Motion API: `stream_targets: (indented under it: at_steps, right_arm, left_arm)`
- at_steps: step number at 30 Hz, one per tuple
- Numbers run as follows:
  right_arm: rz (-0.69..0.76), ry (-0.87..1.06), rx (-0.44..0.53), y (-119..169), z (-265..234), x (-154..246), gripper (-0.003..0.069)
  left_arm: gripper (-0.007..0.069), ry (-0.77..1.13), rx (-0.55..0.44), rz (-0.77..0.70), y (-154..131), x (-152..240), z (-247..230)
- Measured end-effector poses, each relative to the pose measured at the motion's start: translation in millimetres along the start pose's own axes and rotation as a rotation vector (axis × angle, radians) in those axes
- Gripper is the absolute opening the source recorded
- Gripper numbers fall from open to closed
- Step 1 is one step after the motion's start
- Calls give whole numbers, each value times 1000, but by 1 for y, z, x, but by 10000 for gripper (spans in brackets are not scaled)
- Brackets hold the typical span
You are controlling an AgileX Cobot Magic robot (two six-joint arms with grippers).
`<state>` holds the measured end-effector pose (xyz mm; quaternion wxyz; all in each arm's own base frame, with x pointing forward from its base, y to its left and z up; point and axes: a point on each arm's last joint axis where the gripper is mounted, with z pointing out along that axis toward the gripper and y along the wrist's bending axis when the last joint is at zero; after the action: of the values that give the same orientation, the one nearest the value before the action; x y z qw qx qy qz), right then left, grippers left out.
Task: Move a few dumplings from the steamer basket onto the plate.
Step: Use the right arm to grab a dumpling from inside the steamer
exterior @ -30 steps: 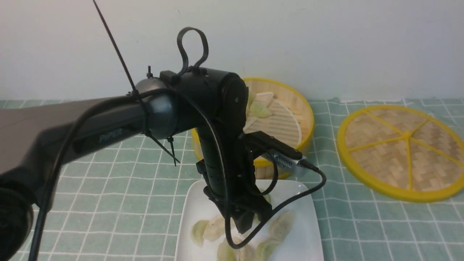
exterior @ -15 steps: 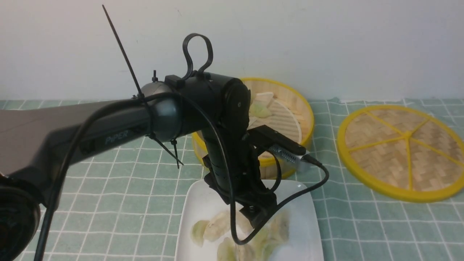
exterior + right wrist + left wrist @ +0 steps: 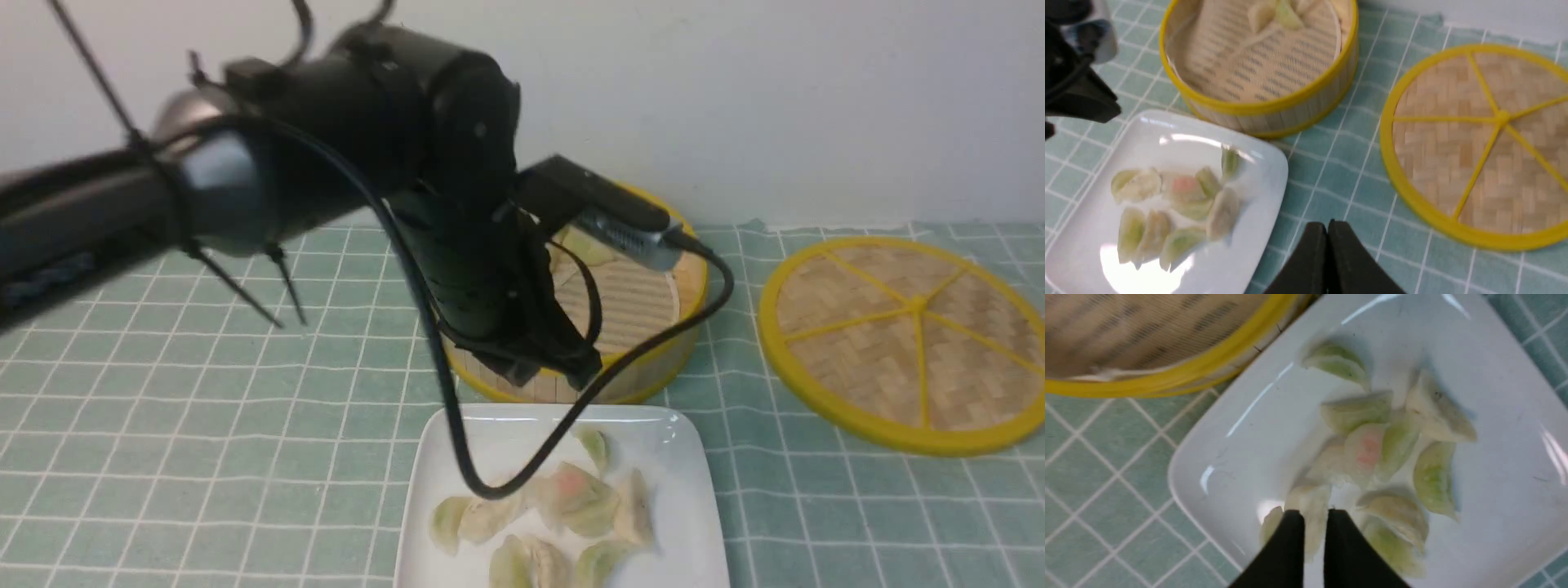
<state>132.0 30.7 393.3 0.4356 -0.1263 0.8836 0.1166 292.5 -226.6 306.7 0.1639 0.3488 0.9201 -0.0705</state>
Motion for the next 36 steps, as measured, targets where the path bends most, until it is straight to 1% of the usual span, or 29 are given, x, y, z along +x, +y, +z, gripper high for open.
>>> stream_targets:
  at_steps: [1,2,3,4,6,8,10,12,15,17,20,21,23,24,27,29,31,33,34,35,36]
  right_arm:
    - [-9,-43,8,2,-8,-1,-13]
    - [-20,-94,18,4,-17,0,-13]
    - [-29,-147,28,7,-26,0,-13]
    - [-32,-160,30,8,-30,1,-13]
    - [-50,-251,45,13,-48,3,-13]
    - [-53,-298,51,16,-57,4,-13]
    - [-36,-322,46,18,-62,6,-13]
    - [-7,-321,30,19,-61,5,-13]
    - [42,-252,-39,19,-48,-3,-13]
    - [46,-179,-99,18,-32,-16,-13]
    - [30,-73,-199,12,3,-45,-13]
    - [22,-62,-219,11,10,-53,-13]
    - [-11,18,-280,7,46,-74,-13]
    - [-18,17,-284,7,47,-77,-13]
    - [-103,150,-327,10,112,-103,-12]
    - [-154,188,-340,17,135,-112,-12]
    - [-204,251,-350,24,176,-119,-12]
    - [-230,278,-362,29,202,-123,-12]
    - [-240,287,-368,30,215,-124,-12]
    - [-243,288,-369,30,217,-125,-12]
    - [-257,296,-373,28,235,-127,-11]
  left_arm:
    - [21,-22,-3,-2,0,2,-10]
    - [3,-86,-11,-1,-2,9,-38]
    - [-3,-127,-14,-4,-3,16,-54]
    - [-4,-141,-14,-5,-3,17,-59]
    - [-6,-253,-19,-24,-6,34,-92]
    - [-6,-312,-21,-37,-7,48,-108]
    - [-6,-386,-21,-53,-9,69,-124]
    - [-6,-415,-19,-67,-10,83,-128]
    - [-6,-462,-25,-97,-12,112,-139]
    - [-6,-482,-41,-123,-11,130,-144]
    - [-6,-500,-99,-174,-7,153,-150]
    - [-6,-495,-115,-191,-5,158,-151]
    - [-6,-468,-151,-239,-2,170,-153]
    - [-6,-470,-157,-242,-2,172,-154]
    - [-6,-428,-202,-284,2,187,-159]
    - [-6,-412,-220,-291,3,193,-162]
    - [-6,-385,-237,-311,3,202,-165]
    - [-6,-376,-250,-336,4,211,-170]
    - [-6,-381,-255,-353,4,216,-173]
    - [-6,-380,-255,-357,4,216,-173]
    - [-6,-405,-261,-379,5,224,-179]
